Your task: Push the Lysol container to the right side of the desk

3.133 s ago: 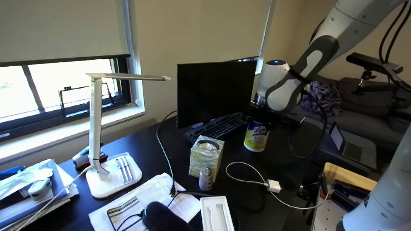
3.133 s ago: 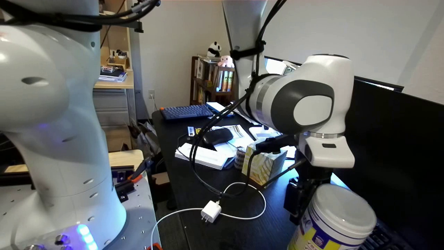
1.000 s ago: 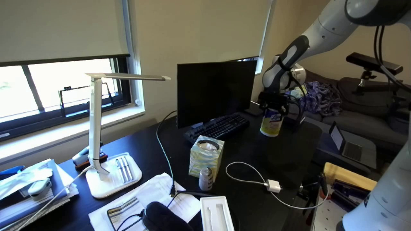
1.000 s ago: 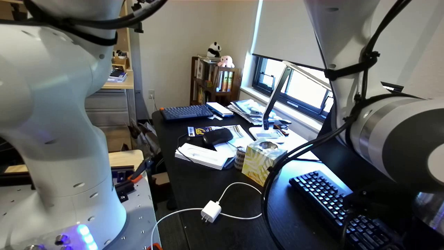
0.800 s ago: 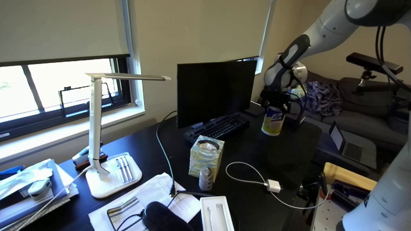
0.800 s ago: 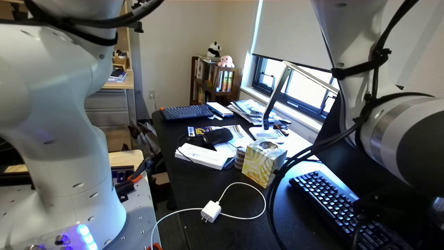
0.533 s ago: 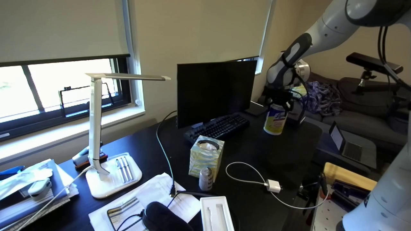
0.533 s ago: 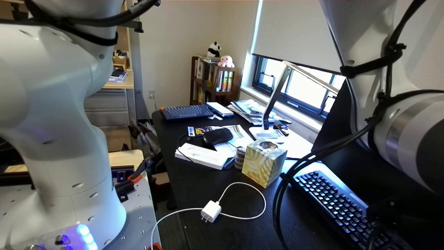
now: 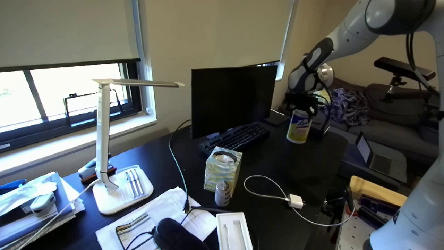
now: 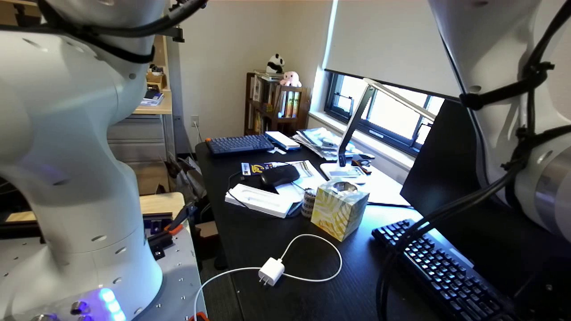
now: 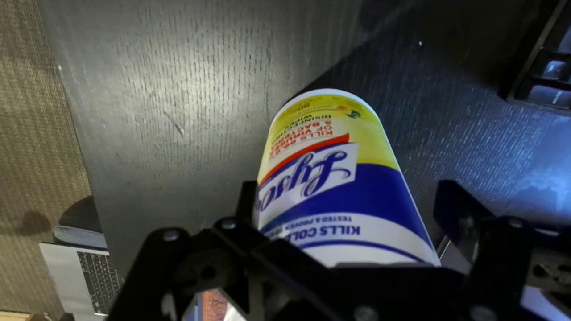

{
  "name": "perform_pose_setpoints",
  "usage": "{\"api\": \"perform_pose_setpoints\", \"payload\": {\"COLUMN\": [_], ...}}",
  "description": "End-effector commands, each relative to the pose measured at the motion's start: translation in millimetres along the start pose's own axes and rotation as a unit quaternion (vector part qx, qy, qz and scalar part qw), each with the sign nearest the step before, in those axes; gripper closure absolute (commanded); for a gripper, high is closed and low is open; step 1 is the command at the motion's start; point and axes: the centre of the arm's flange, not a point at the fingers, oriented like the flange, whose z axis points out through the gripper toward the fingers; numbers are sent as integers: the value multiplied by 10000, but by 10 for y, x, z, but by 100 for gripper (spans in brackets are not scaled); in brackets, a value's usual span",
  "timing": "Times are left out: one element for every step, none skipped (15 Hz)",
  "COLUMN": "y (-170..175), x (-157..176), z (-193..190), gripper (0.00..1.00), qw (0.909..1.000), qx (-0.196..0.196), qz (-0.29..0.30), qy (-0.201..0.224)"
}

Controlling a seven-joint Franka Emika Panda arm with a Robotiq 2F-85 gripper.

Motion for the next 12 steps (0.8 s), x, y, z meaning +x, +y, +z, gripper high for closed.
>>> {"api": "perform_pose_setpoints", "payload": {"y": [-114, -124, -132, -131, -136, -133, -132, -127, -138, -143, -162, -184], "x": [210, 238, 264, 285, 314, 331, 352, 362, 359, 349, 314, 277], "z": [220, 266, 297, 326, 352, 371, 376, 380, 385, 382, 384, 387], "gripper": [0, 0, 0, 0, 0, 0, 0, 0, 0, 0, 0, 0], "qw": [9984, 9974, 9964, 9954, 9944, 9934, 9925, 9917, 9908, 9900, 9885, 9869], "qx": [-140, -142, -139, -171, -191, -195, -209, -200, -206, -212, -216, -236], "qz": [-547, -704, -831, -943, -1038, -1129, -1199, -1264, -1330, -1391, -1491, -1587], "qy": [50, 48, 19, 34, 51, 65, 93, 84, 137, 135, 148, 167]}}
